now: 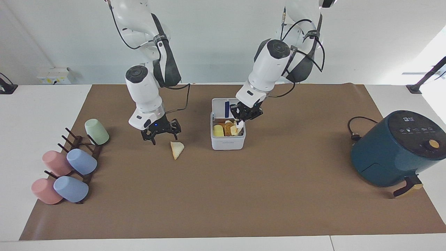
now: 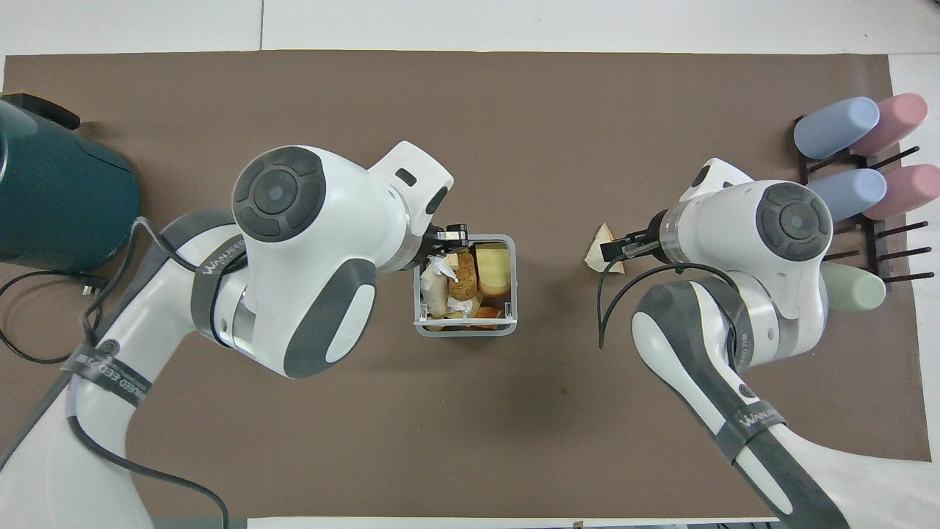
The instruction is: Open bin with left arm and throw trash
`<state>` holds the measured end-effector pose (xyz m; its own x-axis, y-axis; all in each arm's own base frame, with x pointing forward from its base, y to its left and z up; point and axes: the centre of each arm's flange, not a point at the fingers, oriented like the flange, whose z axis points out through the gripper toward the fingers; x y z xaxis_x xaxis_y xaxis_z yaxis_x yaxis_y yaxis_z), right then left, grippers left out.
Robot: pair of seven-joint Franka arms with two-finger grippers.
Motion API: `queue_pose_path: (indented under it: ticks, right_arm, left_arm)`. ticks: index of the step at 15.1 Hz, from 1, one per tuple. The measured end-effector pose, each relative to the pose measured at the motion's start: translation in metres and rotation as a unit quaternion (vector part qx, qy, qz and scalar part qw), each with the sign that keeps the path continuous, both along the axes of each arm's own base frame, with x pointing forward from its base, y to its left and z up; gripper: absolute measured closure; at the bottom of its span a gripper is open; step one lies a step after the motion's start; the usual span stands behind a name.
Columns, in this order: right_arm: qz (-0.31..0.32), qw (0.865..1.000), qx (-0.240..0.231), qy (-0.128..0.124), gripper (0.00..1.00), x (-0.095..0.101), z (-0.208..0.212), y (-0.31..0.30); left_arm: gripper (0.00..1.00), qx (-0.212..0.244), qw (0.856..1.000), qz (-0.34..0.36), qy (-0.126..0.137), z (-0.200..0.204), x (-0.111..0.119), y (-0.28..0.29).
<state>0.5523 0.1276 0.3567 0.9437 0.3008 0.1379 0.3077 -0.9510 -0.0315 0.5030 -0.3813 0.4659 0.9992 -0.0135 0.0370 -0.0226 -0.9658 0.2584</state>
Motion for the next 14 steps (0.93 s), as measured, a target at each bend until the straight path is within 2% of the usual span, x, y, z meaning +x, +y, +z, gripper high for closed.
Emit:
queue_pose_path:
  ticks: [2,5,8,14]
  right_arm:
    - [0.06,0.998,-0.009,0.005,0.0,-0.005,-0.01,-0.003]
    - [0.132,0.991,-0.017,0.011,0.0,-0.015,-0.021,0.007]
    - [0.17,0.985,-0.02,0.005,0.0,-0.019,-0.032,0.014]
    - [0.245,0.969,-0.029,0.009,0.0,-0.02,-0.058,0.008]
  left_arm:
    - [0.88,-0.004,1.0,-0.008,-0.008,-0.02,-0.01,-0.015]
    - [0.88,-0.001,1.0,-0.011,-0.006,-0.043,-0.015,-0.022]
    - [0.88,0.0,1.0,-0.018,-0.005,-0.046,-0.019,-0.026]
    - [0.88,0.011,0.999,-0.048,0.004,-0.061,-0.039,-0.039]
